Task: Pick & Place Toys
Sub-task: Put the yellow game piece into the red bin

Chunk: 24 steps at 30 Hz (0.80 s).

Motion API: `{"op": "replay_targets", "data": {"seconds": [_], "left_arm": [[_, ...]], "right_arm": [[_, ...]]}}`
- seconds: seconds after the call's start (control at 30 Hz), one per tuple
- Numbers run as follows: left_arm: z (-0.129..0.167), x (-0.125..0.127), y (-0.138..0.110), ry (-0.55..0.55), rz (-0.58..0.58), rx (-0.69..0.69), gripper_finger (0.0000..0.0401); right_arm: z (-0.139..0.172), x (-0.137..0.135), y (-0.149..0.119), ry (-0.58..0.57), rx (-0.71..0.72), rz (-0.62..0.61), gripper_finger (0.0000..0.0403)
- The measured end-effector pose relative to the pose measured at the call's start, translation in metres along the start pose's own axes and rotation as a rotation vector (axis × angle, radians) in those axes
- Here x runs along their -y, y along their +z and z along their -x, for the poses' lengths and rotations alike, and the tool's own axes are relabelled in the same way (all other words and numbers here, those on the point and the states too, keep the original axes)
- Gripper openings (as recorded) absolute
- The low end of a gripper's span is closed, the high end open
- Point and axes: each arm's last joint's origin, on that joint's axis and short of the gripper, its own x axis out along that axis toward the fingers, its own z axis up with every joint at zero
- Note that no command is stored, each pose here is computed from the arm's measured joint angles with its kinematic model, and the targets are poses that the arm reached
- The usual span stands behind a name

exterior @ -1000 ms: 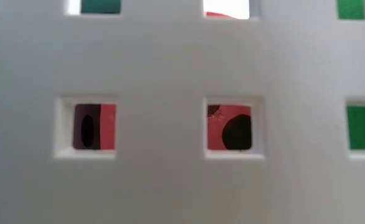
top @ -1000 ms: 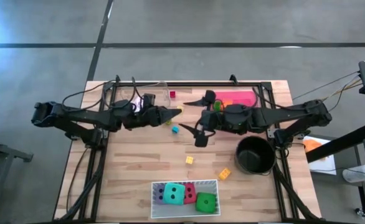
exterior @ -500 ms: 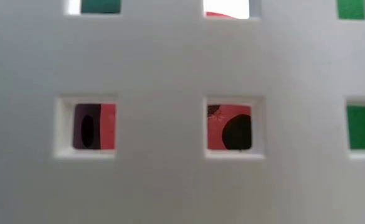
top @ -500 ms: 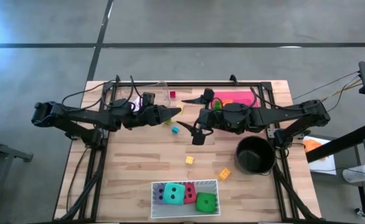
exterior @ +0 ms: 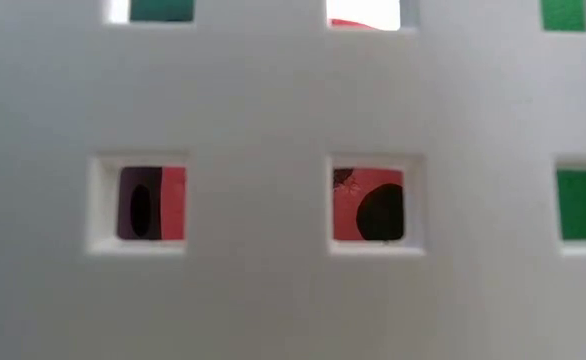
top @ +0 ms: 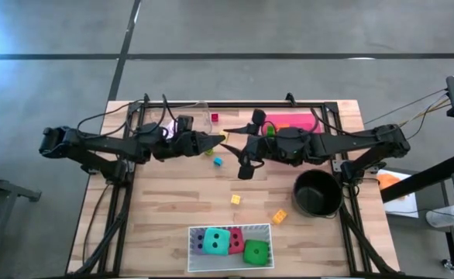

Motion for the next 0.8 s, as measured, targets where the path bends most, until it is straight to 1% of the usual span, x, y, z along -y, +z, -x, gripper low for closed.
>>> {"op": "replay_targets", "data": {"seconds": [0.17,0.43,0.47,0.53,0.63,0.73,0.8], "left_arm": [[0.0,0.0003,0.0,-0.006,0.006,-0.005,0.0136],[0.0,0.0008,0.0001,-0.012,0.007,-0.007,0.0136],[0.0,0.0008,0.0002,-0.013,0.007,-0.007,0.0141],[0.0,0.0009,0.0002,-0.014,0.007,-0.008,0.0172],[0.0002,0.0015,0.0001,-0.02,-0.003,-0.015,0.024],[0.0002,0.001,-0.001,-0.024,-0.057,-0.034,0.0302],[0.0005,0.0015,-0.001,-0.032,-0.098,-0.043,0.0334]], "right_arm": [[-0.0008,0.0015,0.0001,-0.005,0.005,0.011,0.0143],[-0.0008,0.0017,0.0006,-0.008,0.011,0.014,0.0137],[-0.0008,0.0017,0.0007,-0.008,0.013,0.013,0.0137],[-0.0009,0.0017,0.0007,-0.009,0.013,0.005,0.0136],[-0.001,0.0022,0.0012,-0.011,0.018,-0.059,0.0136],[-0.0009,0.0027,0.0012,-0.012,0.019,-0.078,0.0135],[-0.0008,0.0026,0.001,-0.011,0.016,-0.075,0.0135]]}}
